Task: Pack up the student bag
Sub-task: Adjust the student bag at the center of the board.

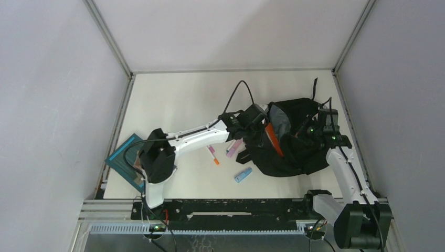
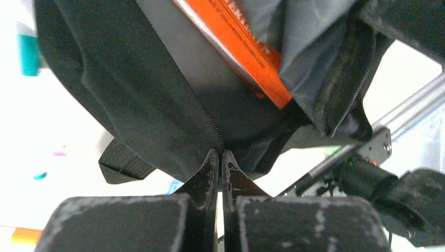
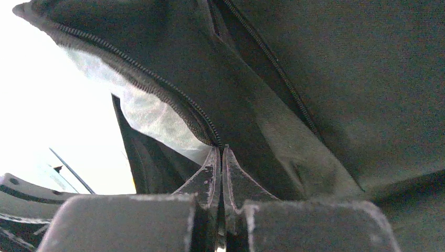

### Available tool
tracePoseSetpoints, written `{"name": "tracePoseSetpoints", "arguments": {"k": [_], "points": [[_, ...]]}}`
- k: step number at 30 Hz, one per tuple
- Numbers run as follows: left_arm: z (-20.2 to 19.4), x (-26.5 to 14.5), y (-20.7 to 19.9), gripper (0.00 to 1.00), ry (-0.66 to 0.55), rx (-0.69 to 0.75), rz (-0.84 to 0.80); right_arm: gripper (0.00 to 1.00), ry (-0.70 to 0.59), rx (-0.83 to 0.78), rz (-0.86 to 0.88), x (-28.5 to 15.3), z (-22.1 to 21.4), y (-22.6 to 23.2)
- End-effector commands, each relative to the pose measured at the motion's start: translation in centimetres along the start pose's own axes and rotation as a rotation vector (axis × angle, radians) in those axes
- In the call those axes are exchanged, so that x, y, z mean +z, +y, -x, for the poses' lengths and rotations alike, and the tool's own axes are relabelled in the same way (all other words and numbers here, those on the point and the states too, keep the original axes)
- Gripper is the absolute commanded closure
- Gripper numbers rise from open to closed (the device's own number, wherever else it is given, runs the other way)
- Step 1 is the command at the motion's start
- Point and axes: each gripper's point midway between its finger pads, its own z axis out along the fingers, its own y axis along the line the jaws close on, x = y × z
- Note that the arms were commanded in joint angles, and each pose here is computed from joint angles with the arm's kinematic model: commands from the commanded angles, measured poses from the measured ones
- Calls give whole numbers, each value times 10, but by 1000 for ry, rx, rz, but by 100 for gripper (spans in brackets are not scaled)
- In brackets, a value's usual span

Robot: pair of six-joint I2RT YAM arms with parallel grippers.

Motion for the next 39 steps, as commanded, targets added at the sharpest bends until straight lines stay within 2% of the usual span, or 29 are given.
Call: {"name": "tracePoseSetpoints", "arguments": {"k": [1,9,18,22,28,30,31,33,36,39], "points": [[-14,-6,-44,100,52,88,-217,100,-42,-4,-11,3,11,-3],[-32,-5,-32,100,60,140,-200,100,-100,-9,-23,-17,22,-3],[-33,-8,-30,100,17,197,-253,100,-263,-20,-45,-61,41,0],[-32,-7,-34,100,28,203,-263,100,-240,-14,-38,-58,37,2],[-28,-12,-31,100,1,195,-246,100,-148,-7,-65,-27,11,-10],[-26,-16,-29,90,-10,195,-237,100,-108,0,-94,-14,2,-19],[-25,-21,-29,78,-20,195,-236,100,-92,3,-101,-9,-2,-22],[-19,-30,-29,64,-44,194,-231,100,-61,8,-104,-1,-7,-25],[-6,-53,-29,55,-101,195,-214,100,-25,9,-91,7,-11,-23],[12,-84,-26,53,-186,202,-186,100,-9,15,-68,10,-13,-19]]}}
